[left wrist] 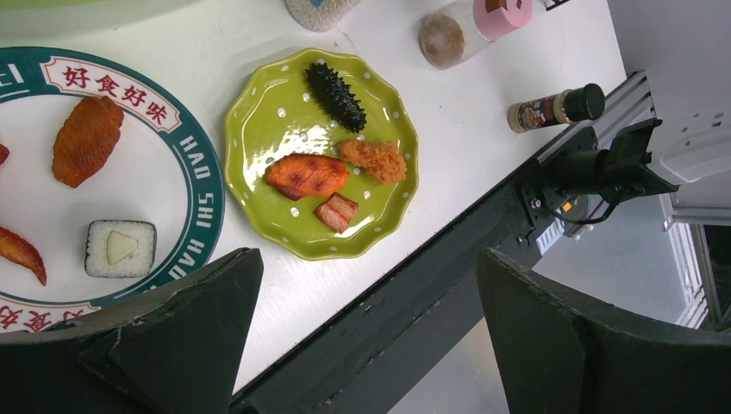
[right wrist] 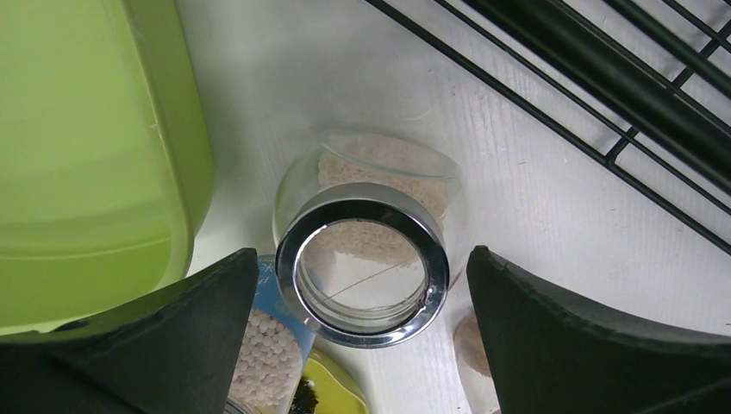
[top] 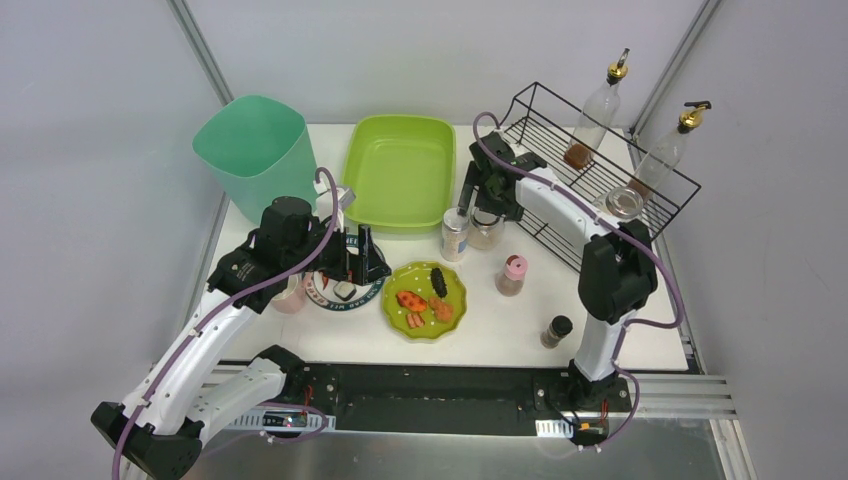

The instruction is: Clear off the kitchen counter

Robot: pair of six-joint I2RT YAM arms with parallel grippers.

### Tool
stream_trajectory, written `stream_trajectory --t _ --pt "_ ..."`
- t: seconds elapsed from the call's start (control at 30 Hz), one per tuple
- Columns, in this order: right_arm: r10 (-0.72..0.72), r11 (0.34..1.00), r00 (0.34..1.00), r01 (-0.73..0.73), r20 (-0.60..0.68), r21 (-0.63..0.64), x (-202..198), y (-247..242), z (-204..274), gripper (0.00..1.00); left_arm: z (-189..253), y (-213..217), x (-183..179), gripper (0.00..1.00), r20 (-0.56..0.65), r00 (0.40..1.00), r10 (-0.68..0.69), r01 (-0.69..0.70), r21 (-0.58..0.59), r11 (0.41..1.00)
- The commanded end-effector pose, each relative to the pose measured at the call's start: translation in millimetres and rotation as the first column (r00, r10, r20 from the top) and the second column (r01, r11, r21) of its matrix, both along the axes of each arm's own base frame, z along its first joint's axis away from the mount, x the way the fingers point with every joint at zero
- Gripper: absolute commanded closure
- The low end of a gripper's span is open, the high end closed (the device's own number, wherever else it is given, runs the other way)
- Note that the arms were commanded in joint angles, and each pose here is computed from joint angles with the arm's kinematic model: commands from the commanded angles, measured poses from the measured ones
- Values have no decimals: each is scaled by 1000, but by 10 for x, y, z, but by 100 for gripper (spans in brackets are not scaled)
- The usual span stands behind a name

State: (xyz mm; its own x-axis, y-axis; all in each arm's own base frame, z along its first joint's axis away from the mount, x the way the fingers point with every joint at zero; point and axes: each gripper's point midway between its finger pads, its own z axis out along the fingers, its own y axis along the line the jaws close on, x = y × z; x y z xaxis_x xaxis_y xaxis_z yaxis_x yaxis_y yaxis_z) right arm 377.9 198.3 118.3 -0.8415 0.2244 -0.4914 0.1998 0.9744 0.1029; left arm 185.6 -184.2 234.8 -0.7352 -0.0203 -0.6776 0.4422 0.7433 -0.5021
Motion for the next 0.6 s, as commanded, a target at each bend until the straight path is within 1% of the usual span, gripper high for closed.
stream_trajectory --t 0.0,0.13,0.2,0.33,0.57 --pt "11 999 1000 -10 6 -33 48 -27 55 7 45 15 -3 0 21 1000 -6 6 -9 1000" --pt "23 999 1000 -23 -18 -29 28 -1 -11 12 49 13 -7 0 22 1000 -7 8 -11 1000" --pt "24 999 999 -25 -21 -30 22 -5 -16 17 51 14 -8 0 23 1000 -7 7 -11 1000" --pt "30 999 999 -30 -15 -33 13 -6 8 30 46 13 -6 0 21 1000 -8 8 -10 1000" --pt "37 996 999 -35 21 -79 -29 -59 193 62 45 11 -7 0 20 1000 -8 9 -10 1000"
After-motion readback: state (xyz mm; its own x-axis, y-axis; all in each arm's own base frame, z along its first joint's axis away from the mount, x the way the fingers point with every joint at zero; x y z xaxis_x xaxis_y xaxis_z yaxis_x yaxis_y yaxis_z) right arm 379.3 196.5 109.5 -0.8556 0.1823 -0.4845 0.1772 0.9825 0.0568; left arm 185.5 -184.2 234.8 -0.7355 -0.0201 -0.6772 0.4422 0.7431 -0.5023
